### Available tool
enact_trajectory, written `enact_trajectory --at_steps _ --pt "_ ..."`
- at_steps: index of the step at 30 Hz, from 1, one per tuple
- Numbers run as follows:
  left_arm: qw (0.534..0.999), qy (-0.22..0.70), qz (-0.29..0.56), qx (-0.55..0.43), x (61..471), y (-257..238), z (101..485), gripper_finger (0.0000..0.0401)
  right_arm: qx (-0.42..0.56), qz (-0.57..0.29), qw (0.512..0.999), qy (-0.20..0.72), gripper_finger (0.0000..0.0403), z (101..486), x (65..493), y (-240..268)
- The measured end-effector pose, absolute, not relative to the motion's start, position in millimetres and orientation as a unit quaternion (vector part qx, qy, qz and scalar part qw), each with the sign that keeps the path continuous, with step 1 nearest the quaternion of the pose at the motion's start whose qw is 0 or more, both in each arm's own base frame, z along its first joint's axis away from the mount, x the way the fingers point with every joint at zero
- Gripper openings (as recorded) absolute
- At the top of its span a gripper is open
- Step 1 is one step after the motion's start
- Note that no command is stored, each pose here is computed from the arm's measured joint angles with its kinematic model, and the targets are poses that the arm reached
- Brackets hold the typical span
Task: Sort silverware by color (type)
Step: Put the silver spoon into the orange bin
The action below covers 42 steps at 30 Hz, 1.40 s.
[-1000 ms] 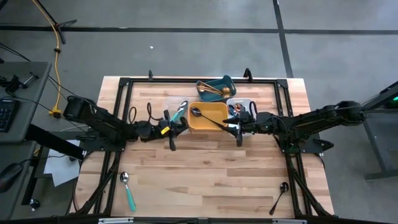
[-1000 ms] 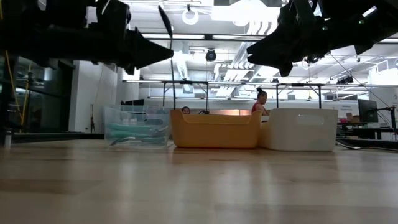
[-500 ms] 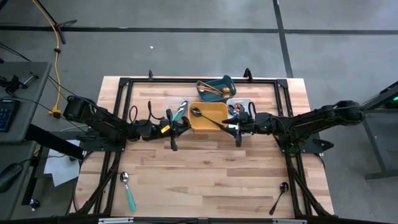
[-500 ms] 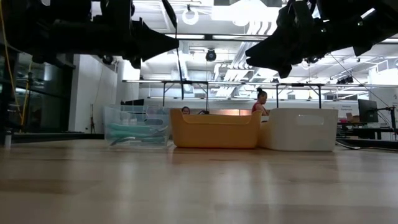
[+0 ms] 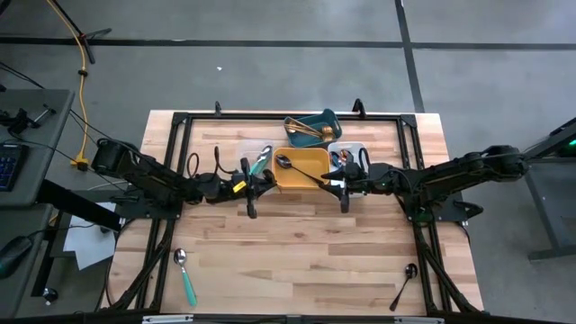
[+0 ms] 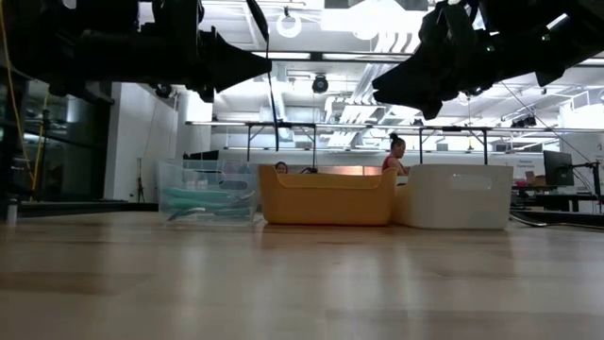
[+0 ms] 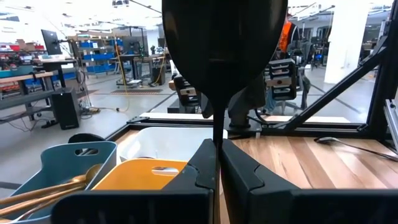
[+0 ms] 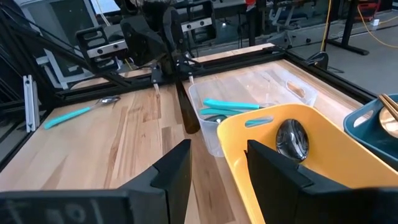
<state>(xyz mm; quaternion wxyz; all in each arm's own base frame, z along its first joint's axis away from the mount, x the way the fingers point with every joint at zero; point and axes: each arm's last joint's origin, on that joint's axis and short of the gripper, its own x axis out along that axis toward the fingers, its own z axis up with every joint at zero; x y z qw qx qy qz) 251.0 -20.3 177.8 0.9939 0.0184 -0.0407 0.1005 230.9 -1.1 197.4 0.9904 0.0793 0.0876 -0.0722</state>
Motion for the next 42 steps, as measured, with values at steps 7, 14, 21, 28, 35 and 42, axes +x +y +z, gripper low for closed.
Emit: enact_trajectory --at_steps 7,14,21,28,35,42 --pt "0.994 -0.042 0.099 0.018 250.9 -21.0 178.0 0.0000 0.074 -0.072 0.991 0.087 0.0149 197.6 230.9 -1.1" --pt "0.994 -0.044 0.099 0.017 250.9 -21.0 178.5 0.0000 0.074 -0.072 0.991 0.087 0.0149 197.6 231.0 -1.1" --pt "0.993 -0.077 0.087 0.011 250.3 -21.6 184.7 0.0000 0.085 -0.066 0.993 0.043 0.0149 198.2 239.1 0.9" --pt "0.994 -0.079 0.069 0.013 252.7 -21.2 180.4 0.0000 0.076 -0.055 0.995 0.024 0.0149 182.8 273.9 4.1" --pt "0.996 -0.074 0.051 0.028 268.8 -24.1 166.1 0.0000 0.073 0.024 0.996 0.047 0.0149 181.6 319.6 10.1" --pt "0.996 -0.085 0.023 0.033 282.2 -27.3 170.2 0.0000 0.069 0.026 0.995 0.074 0.0149 184.0 328.7 11.8"
